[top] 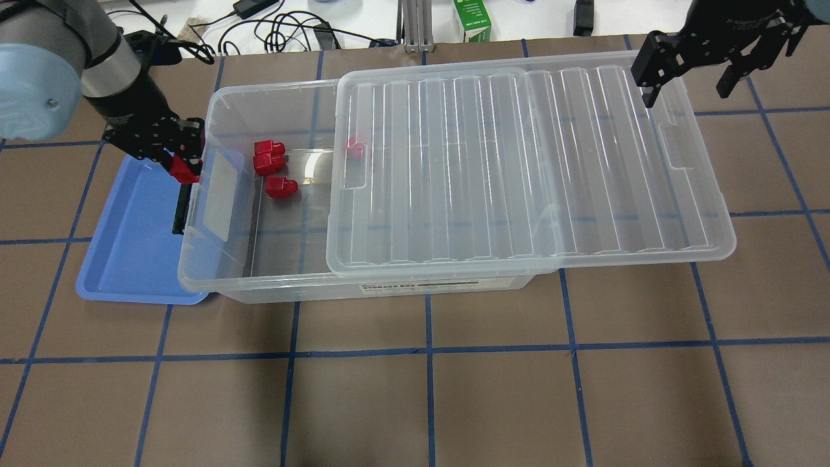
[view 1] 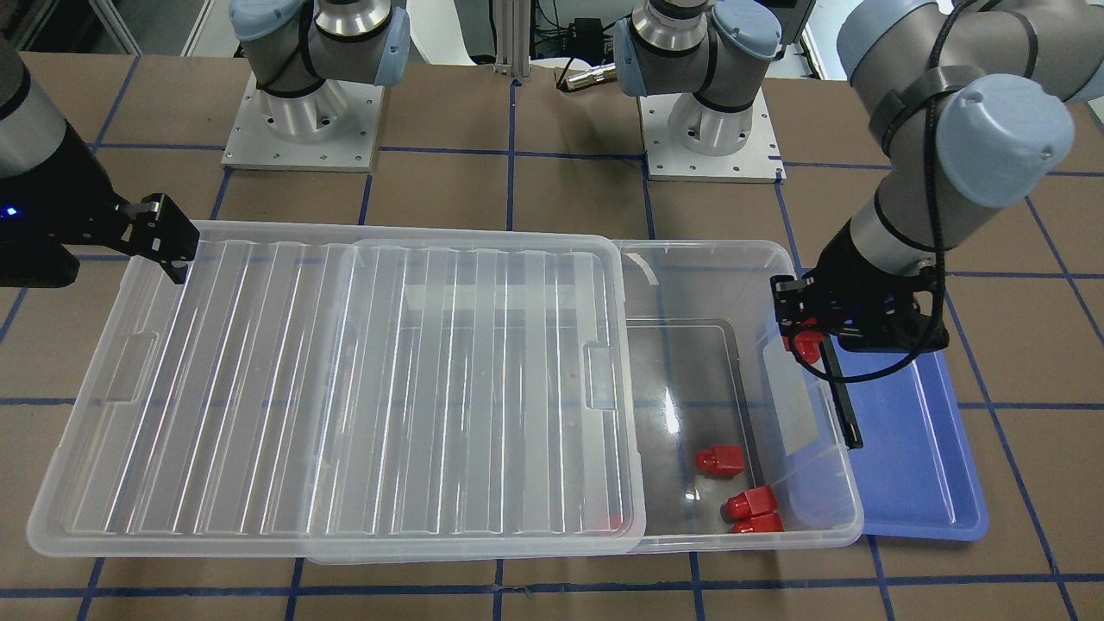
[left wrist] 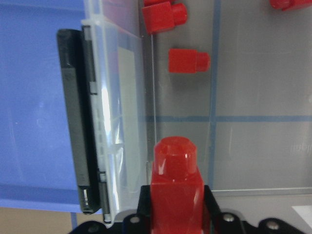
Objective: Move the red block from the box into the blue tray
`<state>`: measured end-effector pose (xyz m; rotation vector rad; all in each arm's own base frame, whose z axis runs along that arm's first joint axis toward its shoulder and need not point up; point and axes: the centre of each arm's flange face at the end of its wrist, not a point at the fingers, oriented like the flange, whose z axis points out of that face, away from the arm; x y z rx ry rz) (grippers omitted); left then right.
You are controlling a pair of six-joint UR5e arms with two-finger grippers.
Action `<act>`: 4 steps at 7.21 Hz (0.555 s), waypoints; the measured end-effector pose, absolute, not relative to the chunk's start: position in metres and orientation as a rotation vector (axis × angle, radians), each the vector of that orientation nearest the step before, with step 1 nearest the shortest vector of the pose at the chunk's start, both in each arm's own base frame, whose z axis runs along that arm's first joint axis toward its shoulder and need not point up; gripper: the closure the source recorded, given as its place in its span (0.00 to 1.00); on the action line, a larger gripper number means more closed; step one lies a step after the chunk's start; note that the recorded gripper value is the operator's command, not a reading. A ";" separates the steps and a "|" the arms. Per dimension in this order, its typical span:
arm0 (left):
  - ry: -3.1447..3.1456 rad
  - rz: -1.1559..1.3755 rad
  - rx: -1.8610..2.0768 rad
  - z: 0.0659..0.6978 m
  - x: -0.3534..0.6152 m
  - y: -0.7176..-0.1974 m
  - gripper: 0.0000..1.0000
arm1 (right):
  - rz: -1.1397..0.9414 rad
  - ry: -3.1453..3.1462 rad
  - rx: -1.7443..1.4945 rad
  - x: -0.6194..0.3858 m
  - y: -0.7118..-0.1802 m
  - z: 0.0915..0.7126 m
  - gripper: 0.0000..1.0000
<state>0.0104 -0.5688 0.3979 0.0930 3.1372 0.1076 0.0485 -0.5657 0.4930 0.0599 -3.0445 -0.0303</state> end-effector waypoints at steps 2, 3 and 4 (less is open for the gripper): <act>3.136 0.122 0.253 0.374 0.091 -0.575 0.92 | -0.034 -3.041 0.026 0.030 -0.570 0.489 0.00; 3.129 0.109 0.320 0.352 0.118 -0.582 0.92 | -0.051 -3.043 -0.028 0.006 -0.573 0.484 0.00; 3.123 0.098 0.350 0.328 0.138 -0.590 0.92 | -0.069 -3.046 -0.070 -0.018 -0.577 0.477 0.00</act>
